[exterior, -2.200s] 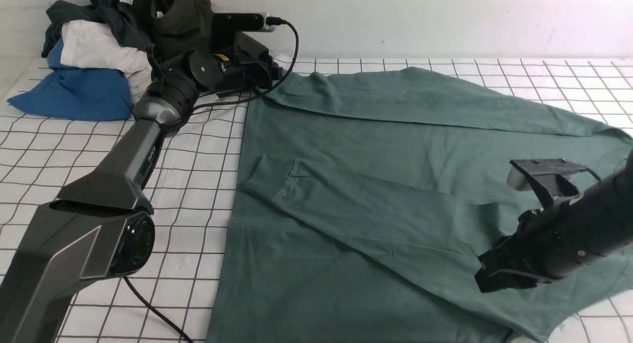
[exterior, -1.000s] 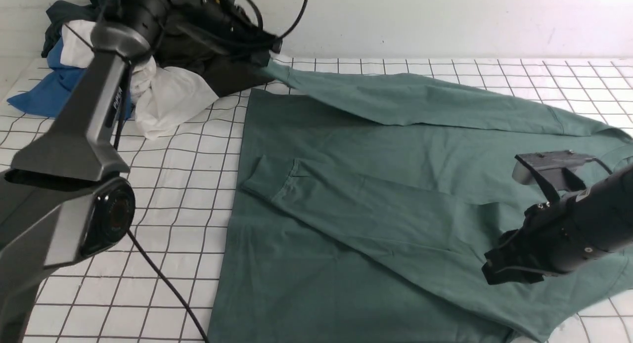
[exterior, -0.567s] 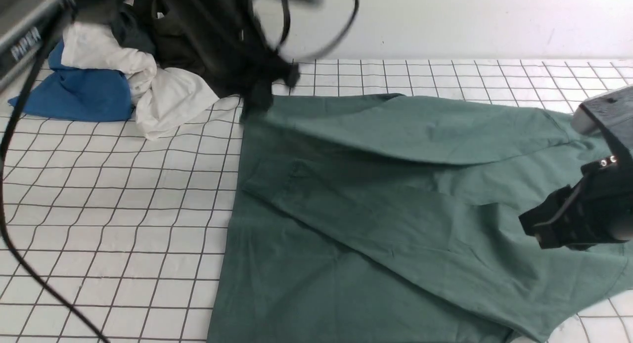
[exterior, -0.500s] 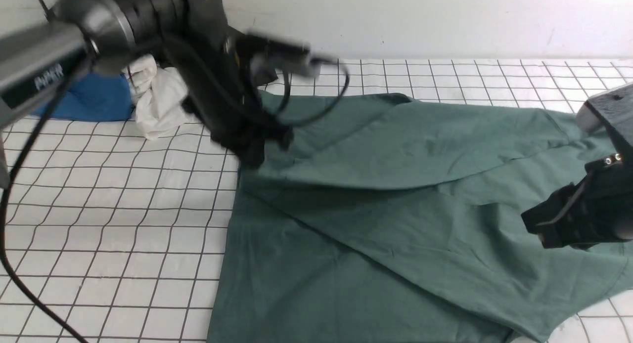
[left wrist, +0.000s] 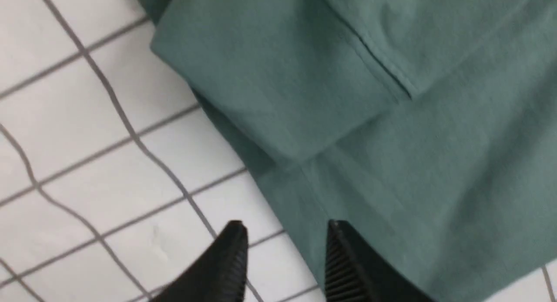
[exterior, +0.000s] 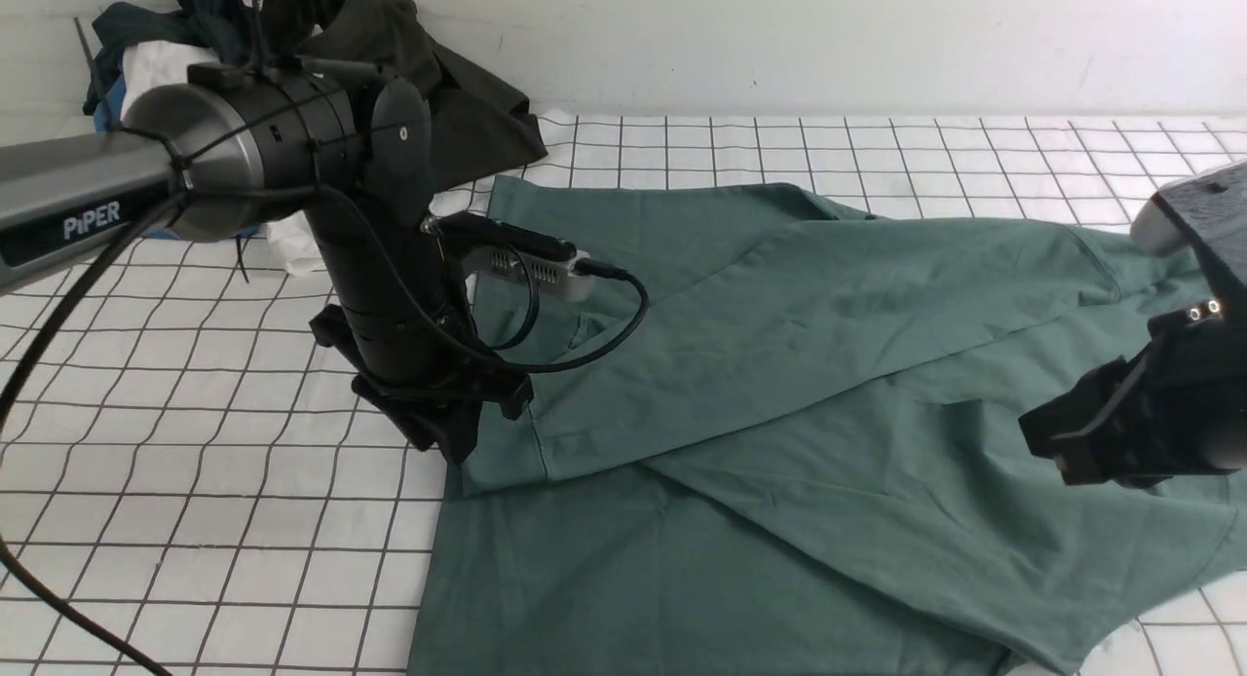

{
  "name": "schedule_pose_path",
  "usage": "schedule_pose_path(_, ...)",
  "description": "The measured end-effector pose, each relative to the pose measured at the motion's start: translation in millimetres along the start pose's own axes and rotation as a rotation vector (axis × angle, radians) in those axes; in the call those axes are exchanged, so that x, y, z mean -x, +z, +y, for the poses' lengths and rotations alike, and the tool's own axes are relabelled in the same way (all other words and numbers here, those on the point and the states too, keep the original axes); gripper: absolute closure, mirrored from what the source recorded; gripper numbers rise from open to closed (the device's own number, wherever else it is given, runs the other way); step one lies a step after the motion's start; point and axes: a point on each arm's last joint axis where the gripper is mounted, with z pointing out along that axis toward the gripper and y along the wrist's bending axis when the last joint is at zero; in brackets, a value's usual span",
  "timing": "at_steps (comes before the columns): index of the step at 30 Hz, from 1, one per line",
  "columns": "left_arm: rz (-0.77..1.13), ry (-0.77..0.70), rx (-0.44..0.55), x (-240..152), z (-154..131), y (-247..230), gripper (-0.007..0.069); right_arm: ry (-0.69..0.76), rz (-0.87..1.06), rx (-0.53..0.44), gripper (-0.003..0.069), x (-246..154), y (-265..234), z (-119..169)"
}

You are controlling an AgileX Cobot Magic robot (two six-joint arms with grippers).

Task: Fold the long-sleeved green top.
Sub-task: Use the left arm to drag and drop the cuff onto the cuff closest to the left arm, then use both arms simultaneously to clamp the lower edge of the clothing fabric

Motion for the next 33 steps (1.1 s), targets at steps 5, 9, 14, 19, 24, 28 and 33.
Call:
schedule_pose_path(5,0.009,0.078,-0.001,-25.3,-25.1,-13.0,0.0179,-0.012,0.002,0.0,0.05,-0.2,0.0,0.0)
schedule_pose_path(9,0.059,0.353,-0.012,-62.9,-57.1,-3.1,0.015,-0.028,0.004,0.018,0.05,0.3,3.3,0.7)
schedule_pose_path(14,0.084,0.718,0.004,-91.2,-74.3,31.9,0.0168,-0.033,0.013,0.076,0.05,1.3,12.9,3.1)
schedule_pose_path(19,0.098,0.926,0.039,-101.3,-68.6,71.3,0.027,-0.062,0.012,0.131,0.05,1.8,16.6,6.9)
schedule_pose_path(24,0.075,0.983,0.079,-95.3,-67.5,73.6,0.0527,-0.088,0.011,0.14,0.05,1.7,16.3,7.8)
schedule_pose_path(28,0.01,0.959,0.1,-93.5,-71.9,49.8,0.0622,-0.12,0.014,0.144,0.0526,-1.0,4.3,11.5)
schedule_pose_path(33,-0.125,0.89,0.162,-99.6,-64.2,3.5,0.063,-0.228,0.004,0.09,0.0581,-5.7,-17.4,13.2)
